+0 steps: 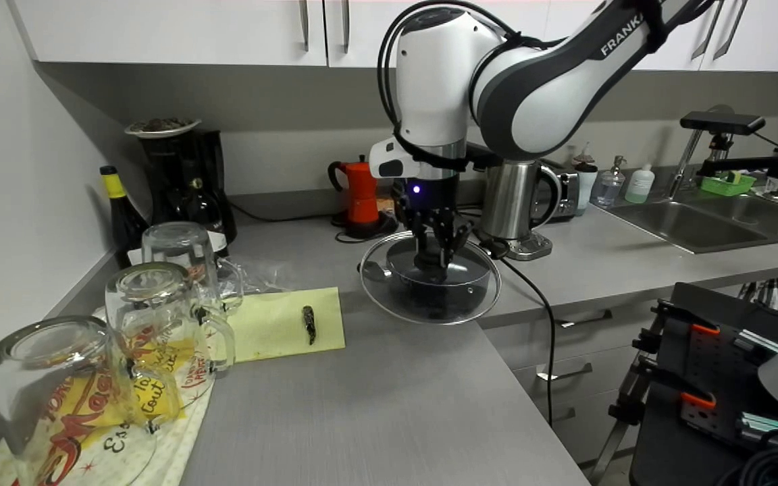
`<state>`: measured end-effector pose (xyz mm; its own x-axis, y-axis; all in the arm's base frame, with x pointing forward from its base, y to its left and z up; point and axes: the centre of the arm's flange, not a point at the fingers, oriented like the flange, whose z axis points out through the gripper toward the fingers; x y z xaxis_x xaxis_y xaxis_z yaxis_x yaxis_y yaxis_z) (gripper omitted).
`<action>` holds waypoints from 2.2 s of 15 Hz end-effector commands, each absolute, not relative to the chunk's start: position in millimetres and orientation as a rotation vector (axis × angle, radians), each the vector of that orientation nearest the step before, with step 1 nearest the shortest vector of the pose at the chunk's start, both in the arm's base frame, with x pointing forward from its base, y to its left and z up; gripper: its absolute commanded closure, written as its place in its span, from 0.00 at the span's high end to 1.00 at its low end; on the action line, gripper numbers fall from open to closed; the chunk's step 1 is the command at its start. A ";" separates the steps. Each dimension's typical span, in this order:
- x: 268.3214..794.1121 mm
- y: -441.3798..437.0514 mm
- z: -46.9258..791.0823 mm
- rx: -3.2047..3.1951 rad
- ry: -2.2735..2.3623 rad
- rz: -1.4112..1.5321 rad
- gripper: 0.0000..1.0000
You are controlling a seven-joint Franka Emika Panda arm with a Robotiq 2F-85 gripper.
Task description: Remove the lid from the pot and place it on the counter top
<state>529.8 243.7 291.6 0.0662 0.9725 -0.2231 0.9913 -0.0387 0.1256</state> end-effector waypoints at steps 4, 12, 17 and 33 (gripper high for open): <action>483.8 274.2 274.9 1.864 2.168 -0.136 0.25; 467.1 293.7 232.1 1.742 2.372 -0.089 0.25; 470.2 294.4 195.0 1.705 2.452 -0.139 0.25; 502.3 282.2 136.1 1.567 2.623 -0.140 0.25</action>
<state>487.6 283.3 132.3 -0.4500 0.8831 -0.1329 0.8930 0.4457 -0.0619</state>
